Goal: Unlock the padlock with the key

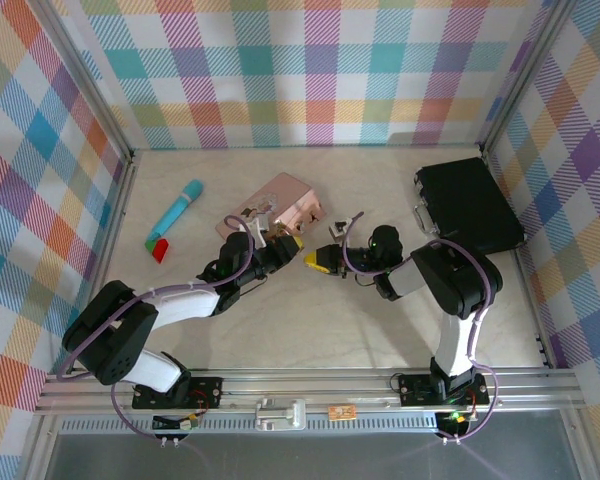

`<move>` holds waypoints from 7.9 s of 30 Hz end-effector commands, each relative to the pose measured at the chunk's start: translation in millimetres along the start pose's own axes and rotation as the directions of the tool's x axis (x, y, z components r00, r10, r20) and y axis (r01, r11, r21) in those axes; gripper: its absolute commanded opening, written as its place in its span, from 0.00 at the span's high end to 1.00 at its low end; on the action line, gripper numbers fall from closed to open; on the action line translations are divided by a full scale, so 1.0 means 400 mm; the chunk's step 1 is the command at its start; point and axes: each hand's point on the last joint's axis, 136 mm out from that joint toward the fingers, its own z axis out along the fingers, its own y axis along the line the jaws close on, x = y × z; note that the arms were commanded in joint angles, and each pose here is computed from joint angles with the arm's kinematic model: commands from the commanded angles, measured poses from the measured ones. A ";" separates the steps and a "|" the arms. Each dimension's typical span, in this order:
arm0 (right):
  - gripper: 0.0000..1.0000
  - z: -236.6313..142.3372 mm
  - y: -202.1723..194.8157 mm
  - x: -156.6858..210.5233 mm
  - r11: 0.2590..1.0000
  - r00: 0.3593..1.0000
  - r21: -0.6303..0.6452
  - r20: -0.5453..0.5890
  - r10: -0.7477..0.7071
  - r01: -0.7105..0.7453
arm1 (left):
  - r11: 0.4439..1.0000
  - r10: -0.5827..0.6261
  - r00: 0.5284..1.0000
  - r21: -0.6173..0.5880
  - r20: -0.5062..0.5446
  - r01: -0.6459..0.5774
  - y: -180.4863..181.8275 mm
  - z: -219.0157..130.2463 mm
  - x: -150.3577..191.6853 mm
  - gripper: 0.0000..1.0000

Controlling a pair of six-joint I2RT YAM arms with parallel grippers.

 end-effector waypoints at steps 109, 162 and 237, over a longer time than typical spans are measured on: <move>1.00 -0.144 0.199 -0.137 0.917 0.859 0.364 0.404 -0.315 0.164 | 0.988 -0.039 0.993 -0.143 0.110 0.055 -0.055 -0.070 -0.036 0.19; 0.55 -0.096 0.261 -0.140 0.922 0.807 0.311 0.467 -0.361 0.232 | 0.984 -0.099 0.978 0.167 0.182 0.068 -0.209 -0.026 -0.117 1.00; 1.00 -0.046 0.404 0.008 0.810 0.813 -0.082 0.098 -0.573 0.581 | 0.823 0.493 0.870 0.327 -0.005 -0.465 -0.414 -0.145 -0.048 0.81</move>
